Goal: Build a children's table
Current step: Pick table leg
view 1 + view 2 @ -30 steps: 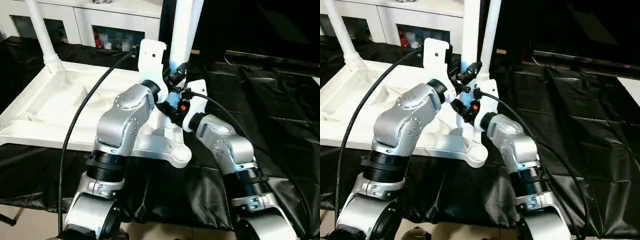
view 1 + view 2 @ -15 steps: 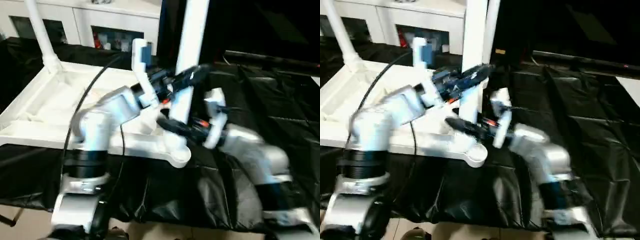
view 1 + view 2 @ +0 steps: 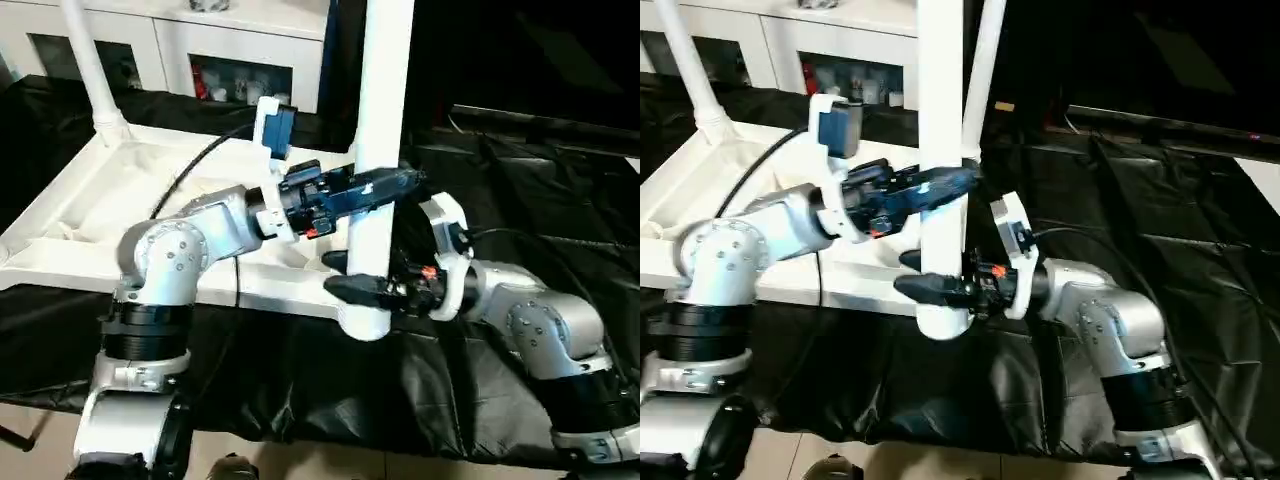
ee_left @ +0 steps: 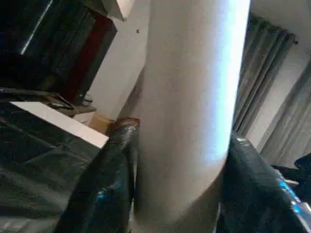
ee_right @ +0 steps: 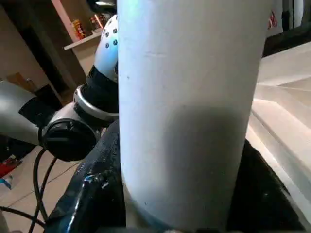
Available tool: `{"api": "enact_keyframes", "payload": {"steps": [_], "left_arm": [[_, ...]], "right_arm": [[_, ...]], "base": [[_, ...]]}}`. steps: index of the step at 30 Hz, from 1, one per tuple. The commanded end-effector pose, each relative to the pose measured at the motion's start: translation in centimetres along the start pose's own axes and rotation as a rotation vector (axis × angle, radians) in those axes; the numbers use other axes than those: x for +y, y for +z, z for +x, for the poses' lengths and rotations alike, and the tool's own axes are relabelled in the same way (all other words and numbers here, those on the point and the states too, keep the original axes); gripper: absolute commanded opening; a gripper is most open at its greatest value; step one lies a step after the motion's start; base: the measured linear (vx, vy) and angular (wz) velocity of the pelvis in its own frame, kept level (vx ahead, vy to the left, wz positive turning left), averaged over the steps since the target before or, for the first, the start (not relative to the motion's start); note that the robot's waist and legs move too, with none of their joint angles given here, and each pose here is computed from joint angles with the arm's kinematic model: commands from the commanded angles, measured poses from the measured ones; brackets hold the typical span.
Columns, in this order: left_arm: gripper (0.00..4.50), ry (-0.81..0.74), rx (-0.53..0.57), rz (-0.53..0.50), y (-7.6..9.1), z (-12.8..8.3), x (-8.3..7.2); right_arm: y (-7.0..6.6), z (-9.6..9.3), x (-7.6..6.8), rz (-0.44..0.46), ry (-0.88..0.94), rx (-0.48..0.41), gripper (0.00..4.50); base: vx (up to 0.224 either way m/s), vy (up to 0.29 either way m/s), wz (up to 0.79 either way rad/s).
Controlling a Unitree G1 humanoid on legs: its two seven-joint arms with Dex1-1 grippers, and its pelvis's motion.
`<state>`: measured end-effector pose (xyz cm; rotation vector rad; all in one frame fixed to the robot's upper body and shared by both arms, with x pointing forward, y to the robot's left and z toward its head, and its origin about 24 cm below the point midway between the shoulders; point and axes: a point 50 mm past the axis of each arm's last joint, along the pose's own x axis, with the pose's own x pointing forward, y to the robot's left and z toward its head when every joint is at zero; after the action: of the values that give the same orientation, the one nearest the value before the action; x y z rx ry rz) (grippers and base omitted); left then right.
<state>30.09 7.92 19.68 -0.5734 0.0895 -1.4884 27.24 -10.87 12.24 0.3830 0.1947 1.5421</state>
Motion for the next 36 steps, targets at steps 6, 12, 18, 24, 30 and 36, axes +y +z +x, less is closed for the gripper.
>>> {"api": "enact_keyframes", "payload": {"steps": [6, 12, 18, 24, 30, 36], "left_arm": [[2.0, 0.04, -0.005, 0.043, 0.3, 0.4, 0.1], [1.91, 0.151, 0.001, 0.114, 0.3, 0.6, 0.6], [1.9, 0.415, 0.013, 0.281, 1.0, 1.2, 2.0], [1.9, 0.62, 0.018, 0.367, 1.1, 2.0, 2.6], [1.9, 0.698, 0.018, 0.424, 0.7, 3.0, 2.4], [1.9, 0.752, 0.003, 0.437, 0.8, 3.3, 2.6]], "right_arm": [[0.4, 0.1, -0.7, -0.074, -0.1, 0.014, 2.69], [0.6, 0.8, -1.7, -0.173, -0.253, 0.053, 3.15], [0.7, 1.0, -3.8, -0.164, -0.496, 0.061, 3.16], [0.6, 1.5, -4.8, -0.168, -0.598, 0.056, 3.16], [-0.1, 3.4, -6.4, -0.146, -0.752, 0.041, 2.88], [0.2, 4.5, -6.6, -0.135, -0.745, 0.009, 2.44]], "base": [[0.0, 0.0, 0.0], [0.0, 0.0, 0.0], [0.0, 0.0, 0.0], [0.0, 0.0, 0.0], [0.0, 0.0, 0.0], [0.0, 0.0, 0.0]]}}
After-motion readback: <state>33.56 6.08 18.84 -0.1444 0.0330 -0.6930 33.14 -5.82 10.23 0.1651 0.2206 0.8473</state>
